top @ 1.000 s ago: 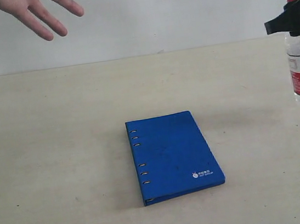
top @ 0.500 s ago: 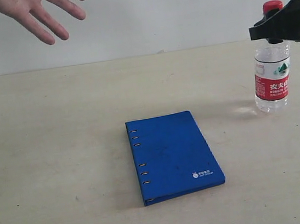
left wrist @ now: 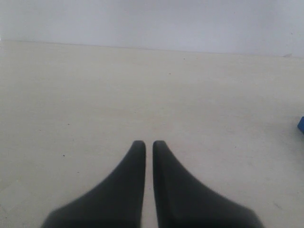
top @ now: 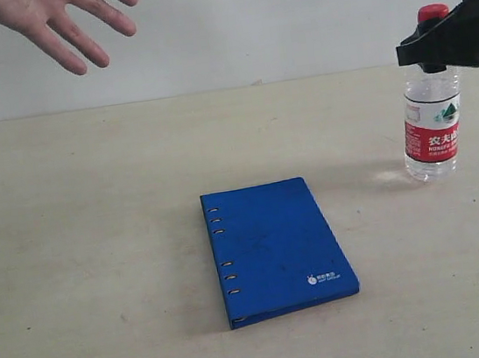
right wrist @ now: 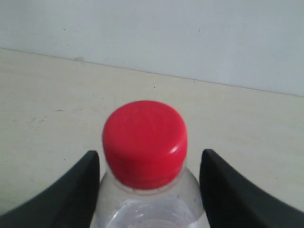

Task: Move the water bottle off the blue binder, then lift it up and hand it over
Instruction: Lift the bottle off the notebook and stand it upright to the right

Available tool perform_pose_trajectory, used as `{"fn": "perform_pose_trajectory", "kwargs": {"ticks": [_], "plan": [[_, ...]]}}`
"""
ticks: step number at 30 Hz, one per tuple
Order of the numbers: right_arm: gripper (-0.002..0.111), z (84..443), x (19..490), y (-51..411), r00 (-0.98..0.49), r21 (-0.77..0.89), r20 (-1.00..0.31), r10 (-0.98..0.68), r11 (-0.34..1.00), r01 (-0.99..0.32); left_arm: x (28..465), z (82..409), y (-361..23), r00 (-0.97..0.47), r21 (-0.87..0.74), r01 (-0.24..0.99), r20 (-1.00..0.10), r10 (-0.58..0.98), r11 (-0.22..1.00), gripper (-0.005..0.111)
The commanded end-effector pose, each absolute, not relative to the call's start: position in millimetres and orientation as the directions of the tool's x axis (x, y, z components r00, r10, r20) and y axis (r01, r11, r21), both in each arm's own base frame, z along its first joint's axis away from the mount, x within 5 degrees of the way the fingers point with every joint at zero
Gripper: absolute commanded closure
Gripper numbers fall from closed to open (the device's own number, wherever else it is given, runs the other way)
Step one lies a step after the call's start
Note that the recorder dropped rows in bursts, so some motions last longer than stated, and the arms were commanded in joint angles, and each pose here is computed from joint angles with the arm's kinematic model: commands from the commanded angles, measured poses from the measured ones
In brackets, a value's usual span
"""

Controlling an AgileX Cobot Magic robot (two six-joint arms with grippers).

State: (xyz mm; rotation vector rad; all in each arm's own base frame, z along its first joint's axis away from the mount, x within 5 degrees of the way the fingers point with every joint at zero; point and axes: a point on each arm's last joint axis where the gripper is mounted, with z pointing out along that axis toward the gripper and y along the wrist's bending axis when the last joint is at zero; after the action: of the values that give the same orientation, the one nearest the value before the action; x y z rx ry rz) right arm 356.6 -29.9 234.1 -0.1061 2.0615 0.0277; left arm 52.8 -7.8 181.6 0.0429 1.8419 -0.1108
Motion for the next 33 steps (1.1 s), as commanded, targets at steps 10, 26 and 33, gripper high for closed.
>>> {"fn": "perform_pose_trajectory", "kwargs": {"ticks": [10,26,33], "plan": [[0.056,330.5,322.0,-29.2,-0.226,-0.095,-0.969,-0.101,0.995,-0.038,52.8,181.4,-8.5,-0.268,-0.076,0.092,-0.962,-0.049,0.993,0.101],[0.056,240.8,341.6,-29.3,-0.467,0.021,-0.884,-0.005,0.998,-0.051,52.8,181.4,-8.5,-0.268,-0.076,0.092,-0.962,-0.049,0.993,0.101],[0.056,245.0,345.7,-23.5,-0.419,0.015,-0.907,-0.041,0.992,-0.129,52.8,181.4,-8.5,-0.268,-0.076,0.092,-0.962,-0.049,0.993,0.101]]}}
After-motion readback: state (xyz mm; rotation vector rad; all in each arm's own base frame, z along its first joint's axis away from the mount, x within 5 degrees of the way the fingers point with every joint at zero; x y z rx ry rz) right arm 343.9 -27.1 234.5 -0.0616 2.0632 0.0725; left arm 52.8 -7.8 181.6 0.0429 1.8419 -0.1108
